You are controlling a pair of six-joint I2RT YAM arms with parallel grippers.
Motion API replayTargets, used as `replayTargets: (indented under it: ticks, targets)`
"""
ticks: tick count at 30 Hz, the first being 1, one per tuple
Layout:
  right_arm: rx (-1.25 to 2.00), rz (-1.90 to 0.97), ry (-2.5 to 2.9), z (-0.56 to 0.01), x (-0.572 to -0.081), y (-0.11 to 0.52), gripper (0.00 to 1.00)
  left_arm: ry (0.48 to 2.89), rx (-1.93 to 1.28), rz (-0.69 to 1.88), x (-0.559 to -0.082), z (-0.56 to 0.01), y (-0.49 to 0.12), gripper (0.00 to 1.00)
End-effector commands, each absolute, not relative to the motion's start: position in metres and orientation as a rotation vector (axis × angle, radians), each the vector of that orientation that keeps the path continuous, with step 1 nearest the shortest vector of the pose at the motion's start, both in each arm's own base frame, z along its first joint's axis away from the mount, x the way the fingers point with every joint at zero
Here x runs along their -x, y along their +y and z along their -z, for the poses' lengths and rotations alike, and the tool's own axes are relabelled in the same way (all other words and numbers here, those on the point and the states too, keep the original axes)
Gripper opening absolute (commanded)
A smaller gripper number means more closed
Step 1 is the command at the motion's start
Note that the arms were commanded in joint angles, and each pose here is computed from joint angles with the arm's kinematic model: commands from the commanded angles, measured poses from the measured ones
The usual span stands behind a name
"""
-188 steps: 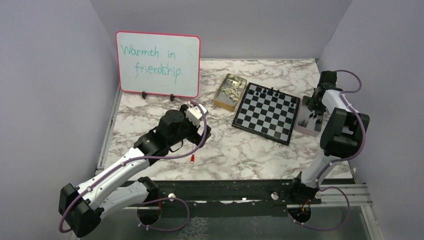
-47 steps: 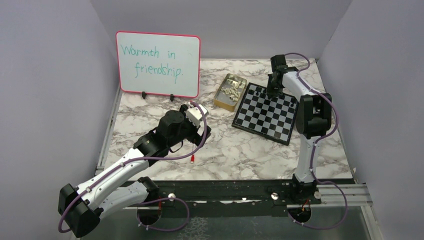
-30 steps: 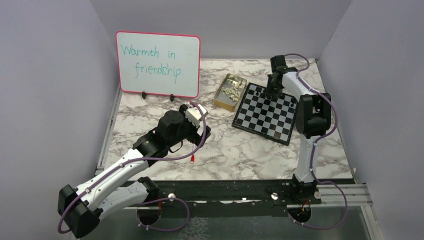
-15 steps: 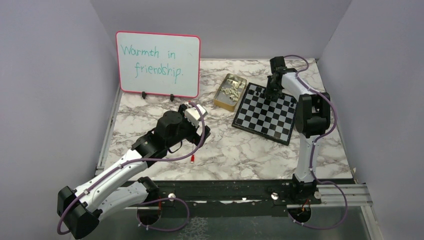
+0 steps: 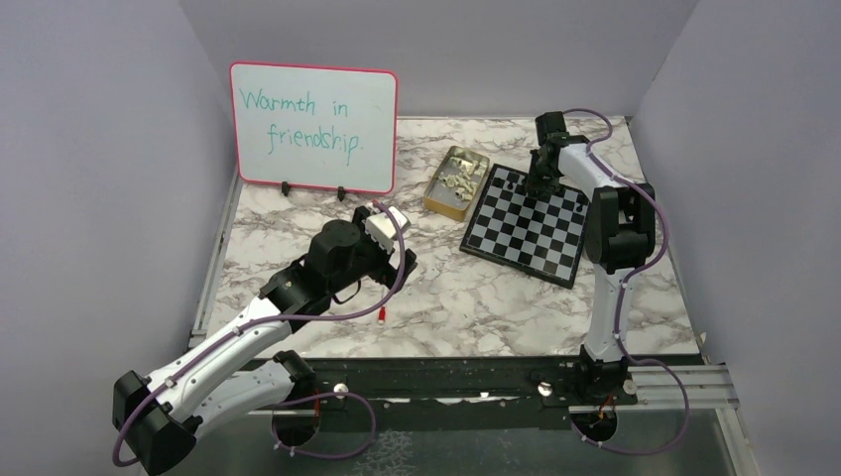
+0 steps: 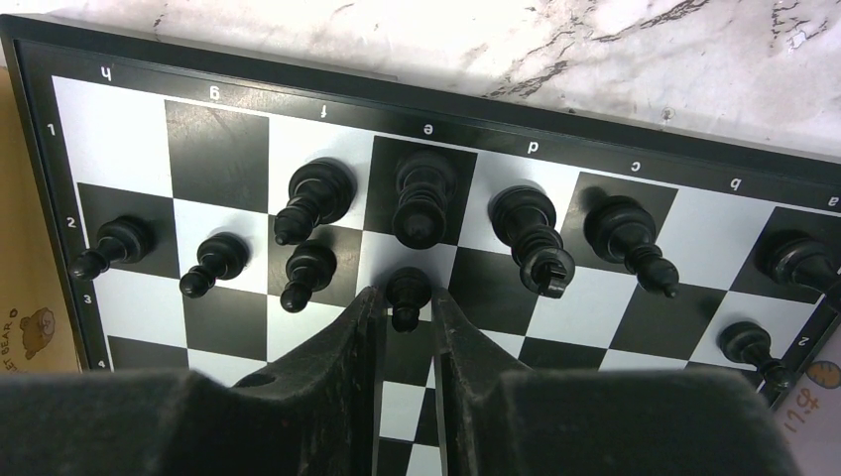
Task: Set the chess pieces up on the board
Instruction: Place the chess piece on the chessboard.
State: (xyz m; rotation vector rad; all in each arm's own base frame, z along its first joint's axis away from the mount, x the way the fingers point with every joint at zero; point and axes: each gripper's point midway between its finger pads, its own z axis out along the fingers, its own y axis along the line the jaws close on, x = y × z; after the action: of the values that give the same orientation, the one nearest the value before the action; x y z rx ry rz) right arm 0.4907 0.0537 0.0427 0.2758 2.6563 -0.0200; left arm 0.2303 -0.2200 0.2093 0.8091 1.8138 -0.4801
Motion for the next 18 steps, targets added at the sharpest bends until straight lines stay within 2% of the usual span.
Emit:
replayTargets:
  ticks: [1,6,9,18]
  targets:
    - [-0.244,0.007,2.704,-0.023,-0.482,0.059,0.27,1.783,-0.796,0.466,-0.231,-0.216,-0.217,0.99]
    - [-0.263,0.04,2.712,-0.025,-0.477,0.055,0.27,1.782,-0.797,0.464,-0.23,-0.216,-0.217,0.99]
    - [-0.287,0.049,2.7,-0.031,-0.474,0.053,0.3,1.781,-0.797,0.465,-0.231,-0.216,-0.217,0.99]
    - [-0.262,-0.094,2.61,-0.085,-0.477,0.068,0.37,1.769,-0.792,0.468,-0.23,-0.219,-0.217,0.99]
